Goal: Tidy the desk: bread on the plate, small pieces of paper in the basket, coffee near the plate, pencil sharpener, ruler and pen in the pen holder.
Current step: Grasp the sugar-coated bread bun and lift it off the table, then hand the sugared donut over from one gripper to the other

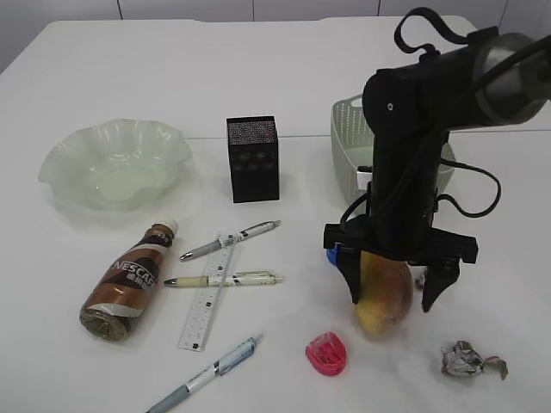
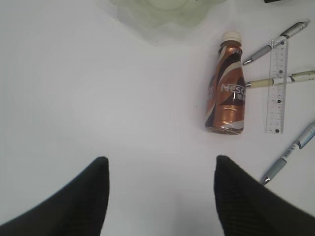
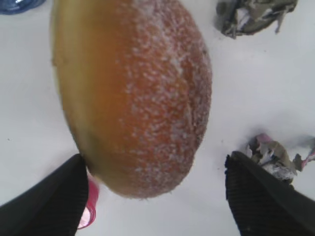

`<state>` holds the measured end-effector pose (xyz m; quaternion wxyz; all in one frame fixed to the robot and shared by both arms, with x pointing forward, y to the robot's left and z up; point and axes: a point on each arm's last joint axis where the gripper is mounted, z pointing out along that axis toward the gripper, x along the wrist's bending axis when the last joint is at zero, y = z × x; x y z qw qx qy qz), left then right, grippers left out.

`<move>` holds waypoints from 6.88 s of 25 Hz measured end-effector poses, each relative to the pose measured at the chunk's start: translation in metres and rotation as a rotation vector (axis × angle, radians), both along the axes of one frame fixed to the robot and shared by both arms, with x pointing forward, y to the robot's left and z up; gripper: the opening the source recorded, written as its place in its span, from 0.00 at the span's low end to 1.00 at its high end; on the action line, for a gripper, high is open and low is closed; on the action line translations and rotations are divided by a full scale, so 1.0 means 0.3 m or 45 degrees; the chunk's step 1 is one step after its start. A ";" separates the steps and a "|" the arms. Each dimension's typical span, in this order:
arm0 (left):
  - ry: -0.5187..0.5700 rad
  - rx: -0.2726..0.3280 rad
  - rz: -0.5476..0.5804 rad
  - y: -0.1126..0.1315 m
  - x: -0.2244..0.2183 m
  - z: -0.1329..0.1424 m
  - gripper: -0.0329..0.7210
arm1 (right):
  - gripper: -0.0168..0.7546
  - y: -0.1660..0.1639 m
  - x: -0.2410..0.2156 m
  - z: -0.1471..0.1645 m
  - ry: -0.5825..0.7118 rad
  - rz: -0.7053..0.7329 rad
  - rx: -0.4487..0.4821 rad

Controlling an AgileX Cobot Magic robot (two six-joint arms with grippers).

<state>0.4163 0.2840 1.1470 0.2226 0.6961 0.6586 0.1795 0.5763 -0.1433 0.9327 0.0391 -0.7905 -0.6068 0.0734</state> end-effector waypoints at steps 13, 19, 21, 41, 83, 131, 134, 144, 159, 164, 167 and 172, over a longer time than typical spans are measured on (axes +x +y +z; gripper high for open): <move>0.005 0.000 0.000 0.000 -0.001 -0.001 0.70 | 0.79 -0.002 0.026 -0.006 -0.107 0.028 -0.007; 0.007 0.002 -0.002 0.000 -0.001 -0.001 0.70 | 0.79 0.005 0.027 -0.055 -0.055 0.013 -0.004; 0.007 0.002 -0.002 0.000 -0.001 -0.001 0.70 | 0.79 0.008 0.027 -0.071 -0.035 0.005 -0.001; 0.020 0.003 -0.002 0.000 -0.004 -0.003 0.70 | 0.58 0.008 0.039 -0.082 -0.074 0.100 0.006; 0.039 0.000 -0.003 -0.002 0.013 -0.013 0.70 | 0.33 0.119 -0.096 0.228 -0.336 0.481 -0.017; -0.105 -1.241 -0.811 -0.321 0.251 -0.041 0.80 | 0.32 0.111 -0.544 0.574 -1.340 0.909 1.103; -0.088 -1.269 -0.871 -0.364 0.232 -0.036 0.80 | 0.32 0.117 -0.546 0.585 -1.356 0.877 1.160; -0.021 -1.361 -0.888 -0.418 0.266 -0.080 0.83 | 0.32 0.151 -0.506 0.540 -1.291 0.783 1.198; 0.124 -1.413 -0.943 -0.536 0.284 -0.164 0.83 | 0.32 0.167 -0.483 0.536 -1.340 0.739 1.241; 0.126 -1.405 -0.964 -0.553 0.281 -0.174 0.77 | 0.32 0.167 -0.483 0.536 -1.342 0.742 1.240; 0.126 -1.405 -0.964 -0.553 0.281 -0.174 0.59 | 0.32 0.167 -0.483 0.536 -1.343 0.744 1.239; 0.123 -1.397 -0.960 -0.553 0.282 -0.175 0.36 | 0.32 0.167 -0.482 0.536 -1.348 0.749 1.234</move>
